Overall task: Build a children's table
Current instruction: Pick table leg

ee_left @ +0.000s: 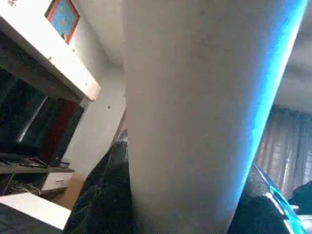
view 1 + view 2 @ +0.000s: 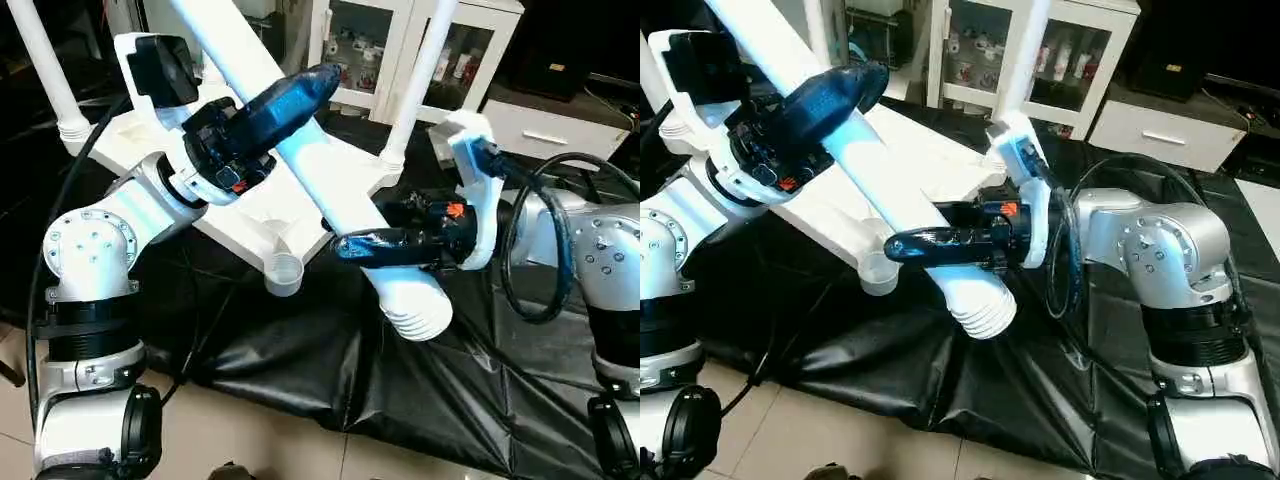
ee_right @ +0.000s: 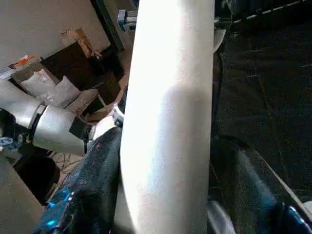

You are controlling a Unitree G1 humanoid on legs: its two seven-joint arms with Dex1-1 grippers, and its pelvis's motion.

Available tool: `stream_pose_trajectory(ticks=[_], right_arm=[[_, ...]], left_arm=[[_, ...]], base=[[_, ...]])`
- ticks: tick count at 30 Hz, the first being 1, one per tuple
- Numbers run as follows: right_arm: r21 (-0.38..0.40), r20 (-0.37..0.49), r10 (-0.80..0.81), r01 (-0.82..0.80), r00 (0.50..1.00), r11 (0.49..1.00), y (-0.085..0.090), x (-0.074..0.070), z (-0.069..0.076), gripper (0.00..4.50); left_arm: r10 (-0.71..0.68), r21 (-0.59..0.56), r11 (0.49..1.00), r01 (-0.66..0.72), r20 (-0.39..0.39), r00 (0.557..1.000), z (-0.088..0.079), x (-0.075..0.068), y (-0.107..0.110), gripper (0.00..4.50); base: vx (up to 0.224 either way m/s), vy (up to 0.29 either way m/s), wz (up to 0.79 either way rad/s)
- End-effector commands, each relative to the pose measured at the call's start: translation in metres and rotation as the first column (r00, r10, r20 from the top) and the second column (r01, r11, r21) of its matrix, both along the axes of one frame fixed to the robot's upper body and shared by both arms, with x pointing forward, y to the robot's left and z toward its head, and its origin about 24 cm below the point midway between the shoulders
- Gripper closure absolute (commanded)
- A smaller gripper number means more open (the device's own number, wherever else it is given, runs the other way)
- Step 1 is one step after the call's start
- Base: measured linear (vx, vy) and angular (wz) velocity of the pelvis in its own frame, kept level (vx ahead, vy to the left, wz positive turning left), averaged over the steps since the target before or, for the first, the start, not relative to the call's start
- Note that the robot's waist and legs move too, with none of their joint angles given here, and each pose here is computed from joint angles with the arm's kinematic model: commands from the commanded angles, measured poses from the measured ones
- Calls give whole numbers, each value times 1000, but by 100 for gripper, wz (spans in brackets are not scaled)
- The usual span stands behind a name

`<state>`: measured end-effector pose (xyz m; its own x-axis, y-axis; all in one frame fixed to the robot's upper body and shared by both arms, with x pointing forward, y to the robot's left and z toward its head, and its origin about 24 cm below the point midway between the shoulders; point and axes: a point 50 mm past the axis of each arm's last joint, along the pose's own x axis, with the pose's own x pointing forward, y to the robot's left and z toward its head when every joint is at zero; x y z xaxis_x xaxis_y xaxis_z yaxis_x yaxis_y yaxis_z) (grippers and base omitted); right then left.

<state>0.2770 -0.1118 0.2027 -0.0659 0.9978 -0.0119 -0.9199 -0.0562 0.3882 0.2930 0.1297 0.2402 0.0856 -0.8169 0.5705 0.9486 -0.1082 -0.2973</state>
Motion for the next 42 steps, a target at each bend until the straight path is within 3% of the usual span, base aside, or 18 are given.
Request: stream_pose_trajectory(ticks=[1,9,19,20,23,25,26,29,30,32,33,35,36,39,40,41,42], right_arm=[[-48,-25,-45,43,999,998,-6,2,-6,200],[-55,-32,-55,53,998,997,-5,1,-9,263],[-70,-26,-90,88,996,994,-4,3,-11,267],[-69,-21,-107,106,994,992,-4,6,-11,267],[-79,39,-227,230,973,970,-1,17,-12,267],[-99,134,-361,375,923,922,2,29,-15,267],[-99,140,-370,385,918,918,2,30,-15,268],[-111,254,-440,478,861,871,9,33,-22,268],[-111,254,-440,478,861,871,9,33,-22,268],[-149,393,-452,541,801,828,17,34,-30,268],[-155,429,-452,557,782,816,19,34,-31,268],[-171,610,-414,623,675,764,27,37,-37,268],[-169,662,-393,638,638,751,30,37,-38,268],[-164,763,-334,666,553,728,37,38,-43,268],[-159,777,-334,679,534,717,38,39,-43,268],[-159,777,-334,679,534,717,38,39,-43,268],[-141,805,-339,713,486,687,39,41,-43,268]], left_arm=[[-51,-15,999,52,38,998,11,-4,-5,275],[-52,-9,999,52,31,998,8,-3,-8,275],[-29,-4,1000,29,29,999,6,-2,-8,275],[22,16,1000,-22,6,1000,3,3,-8,275],[178,32,984,-176,-97,979,-3,19,-4,205],[317,83,948,-308,-144,937,-10,27,-1,199],[326,87,945,-316,-145,934,-11,27,0,185],[508,206,855,-477,-138,850,-20,31,-6,159],[508,206,855,-477,-138,850,-20,31,-6,160],[584,244,806,-540,-179,792,-23,34,-11,160],[599,249,796,-552,-189,778,-23,34,-12,160],[612,230,791,-567,-289,736,-23,36,-18,160],[607,218,794,-567,-323,726,-23,37,-19,160],[605,208,794,-572,-373,704,-24,38,-22,160],[612,215,787,-578,-384,692,-25,39,-22,188],[612,215,787,-578,-384,692,-25,39,-22,188],[629,232,772,-592,-412,659,-28,42,-21,196]], base=[[0,0,0],[0,0,0],[0,0,0],[0,0,0],[0,0,0],[0,0,0],[0,0,0],[0,0,0],[0,0,0],[0,0,0],[0,0,0],[0,0,0],[0,0,0],[0,0,0],[0,0,0],[0,0,0],[0,0,0]])
